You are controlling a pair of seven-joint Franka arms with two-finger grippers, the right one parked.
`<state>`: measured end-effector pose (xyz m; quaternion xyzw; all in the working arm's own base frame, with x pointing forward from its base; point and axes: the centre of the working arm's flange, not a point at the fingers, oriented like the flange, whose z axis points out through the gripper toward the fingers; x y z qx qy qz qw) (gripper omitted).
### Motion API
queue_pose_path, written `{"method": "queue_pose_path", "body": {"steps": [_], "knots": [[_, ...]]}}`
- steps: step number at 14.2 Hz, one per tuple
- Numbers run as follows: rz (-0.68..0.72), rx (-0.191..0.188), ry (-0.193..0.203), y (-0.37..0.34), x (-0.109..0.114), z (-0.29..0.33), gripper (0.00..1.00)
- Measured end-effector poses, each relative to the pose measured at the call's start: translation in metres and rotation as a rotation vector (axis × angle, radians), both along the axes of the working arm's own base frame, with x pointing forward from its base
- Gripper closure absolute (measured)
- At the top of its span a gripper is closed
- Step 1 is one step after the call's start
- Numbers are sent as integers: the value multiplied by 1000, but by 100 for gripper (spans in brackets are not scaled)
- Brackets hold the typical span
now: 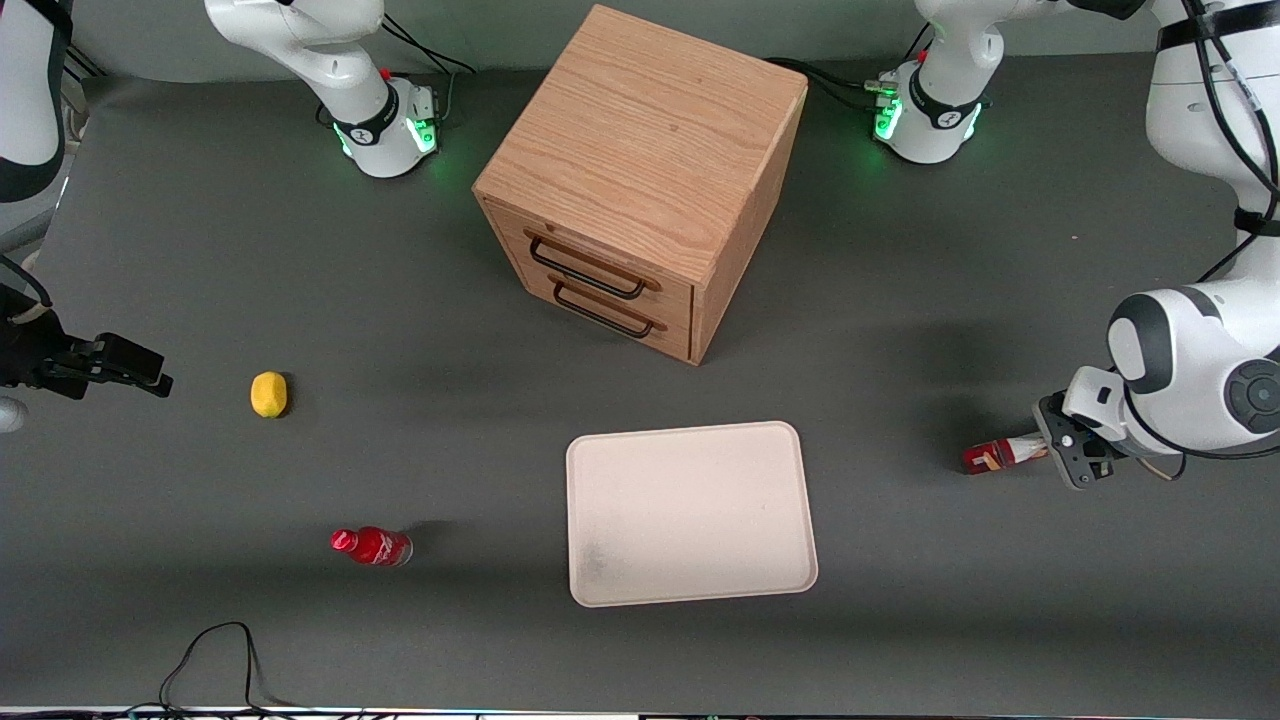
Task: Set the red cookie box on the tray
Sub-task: 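Close the left gripper on the cookie box and lift it, then carry the held box over the cream tray with the left gripper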
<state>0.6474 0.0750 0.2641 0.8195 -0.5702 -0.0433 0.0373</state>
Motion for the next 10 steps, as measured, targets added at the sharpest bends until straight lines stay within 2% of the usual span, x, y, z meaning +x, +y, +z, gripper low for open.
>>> {"method": "queue_pose_path", "body": {"steps": [4,7,10], "knots": [[244,13,54,-3,19,76,97],[469,-6,94,-22,22,146,97],[690,6,98,-75,24,208,97]]}}
